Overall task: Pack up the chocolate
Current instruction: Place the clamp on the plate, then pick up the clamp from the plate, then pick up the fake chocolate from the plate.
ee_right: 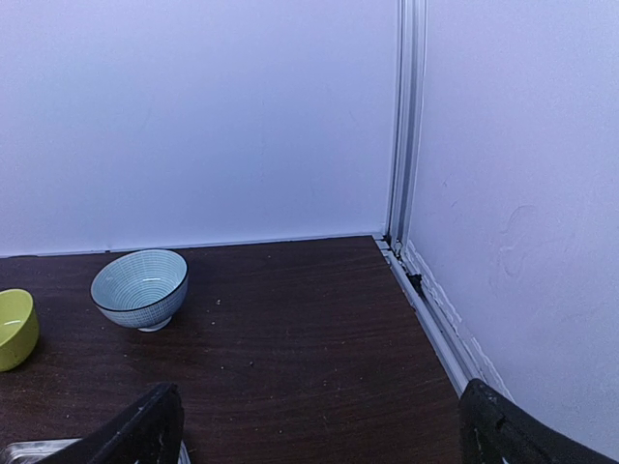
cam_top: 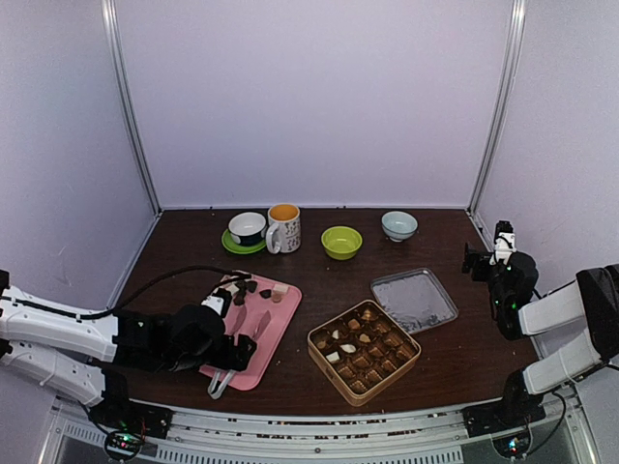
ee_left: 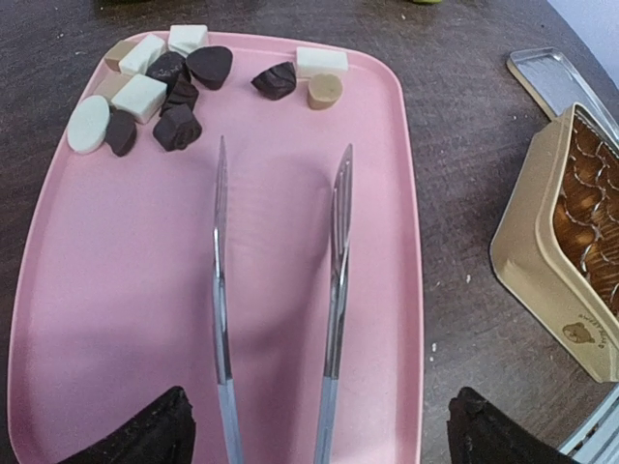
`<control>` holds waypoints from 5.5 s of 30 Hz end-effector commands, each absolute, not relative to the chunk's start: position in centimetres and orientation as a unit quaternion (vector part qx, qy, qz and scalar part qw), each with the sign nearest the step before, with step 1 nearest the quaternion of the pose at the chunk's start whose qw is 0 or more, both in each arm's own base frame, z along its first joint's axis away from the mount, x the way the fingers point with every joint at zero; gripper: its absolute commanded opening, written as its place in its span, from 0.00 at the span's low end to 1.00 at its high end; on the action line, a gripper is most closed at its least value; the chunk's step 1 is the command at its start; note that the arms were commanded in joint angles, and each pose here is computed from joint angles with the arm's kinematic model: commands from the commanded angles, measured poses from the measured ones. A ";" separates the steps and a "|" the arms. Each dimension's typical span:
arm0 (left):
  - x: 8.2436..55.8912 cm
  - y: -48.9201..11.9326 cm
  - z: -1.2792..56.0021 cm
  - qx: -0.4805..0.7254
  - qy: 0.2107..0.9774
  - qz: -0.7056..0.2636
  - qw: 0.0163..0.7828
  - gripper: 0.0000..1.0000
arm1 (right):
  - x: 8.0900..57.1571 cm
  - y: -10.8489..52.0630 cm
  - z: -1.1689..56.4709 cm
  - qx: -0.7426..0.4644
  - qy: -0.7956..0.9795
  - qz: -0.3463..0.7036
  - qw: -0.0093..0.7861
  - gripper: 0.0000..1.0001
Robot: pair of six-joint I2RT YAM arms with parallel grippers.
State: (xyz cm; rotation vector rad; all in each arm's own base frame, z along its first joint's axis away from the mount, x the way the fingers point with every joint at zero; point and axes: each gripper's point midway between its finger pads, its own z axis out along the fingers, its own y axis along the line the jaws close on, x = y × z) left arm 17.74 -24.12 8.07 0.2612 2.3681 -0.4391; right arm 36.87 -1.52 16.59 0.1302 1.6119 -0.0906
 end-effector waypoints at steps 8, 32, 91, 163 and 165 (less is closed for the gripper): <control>17.5 -25.0 8.6 0.090 0.892 -0.203 0.394 0.98 | 37.1 -1.7 17.5 0.061 0.710 -0.040 0.700 1.00; 17.5 -23.8 4.7 0.044 0.912 -0.169 0.372 0.93 | 37.1 -1.7 17.4 0.062 0.711 -0.040 0.700 1.00; 17.1 -19.5 12.2 0.045 0.921 -0.209 0.325 0.33 | 37.1 -1.7 17.4 0.062 0.711 -0.041 0.700 1.00; 20.5 -18.4 13.1 0.090 0.974 -0.128 0.166 0.39 | 37.2 -1.4 17.4 0.054 0.713 -0.040 0.698 1.00; 20.7 -18.6 12.9 0.095 0.973 -0.128 0.166 0.40 | 37.2 -1.5 17.4 0.054 0.713 -0.040 0.698 1.00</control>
